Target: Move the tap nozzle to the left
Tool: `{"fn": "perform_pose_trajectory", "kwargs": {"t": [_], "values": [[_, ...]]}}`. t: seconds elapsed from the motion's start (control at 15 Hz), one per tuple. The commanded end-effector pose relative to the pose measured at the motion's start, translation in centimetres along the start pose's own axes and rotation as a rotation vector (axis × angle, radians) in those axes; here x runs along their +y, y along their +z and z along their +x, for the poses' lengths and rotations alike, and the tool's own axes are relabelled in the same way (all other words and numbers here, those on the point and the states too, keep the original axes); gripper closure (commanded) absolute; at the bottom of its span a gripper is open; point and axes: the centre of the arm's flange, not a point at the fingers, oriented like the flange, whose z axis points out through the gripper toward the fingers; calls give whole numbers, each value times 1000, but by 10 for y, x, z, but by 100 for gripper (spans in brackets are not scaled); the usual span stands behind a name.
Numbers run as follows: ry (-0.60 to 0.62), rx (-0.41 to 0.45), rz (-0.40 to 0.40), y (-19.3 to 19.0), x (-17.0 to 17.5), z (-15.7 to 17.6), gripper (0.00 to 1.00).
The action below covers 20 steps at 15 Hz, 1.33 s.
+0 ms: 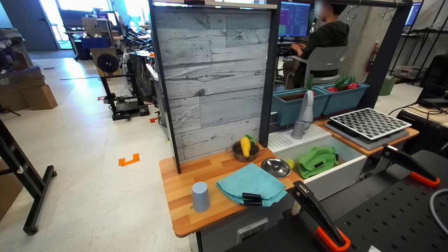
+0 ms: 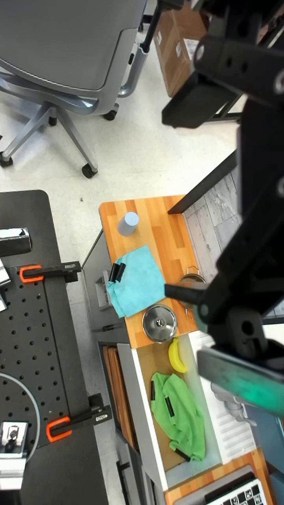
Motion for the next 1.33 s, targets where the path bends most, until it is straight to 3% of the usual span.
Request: {"fn": "perform_pose_trajectory", "kwargs": {"t": [0.0,0.53,1.27], "values": [[47,23,0,18,21,15,0],[218,59,-26,95,104,87,0],[450,213,-61,231,218,209,0]]}}
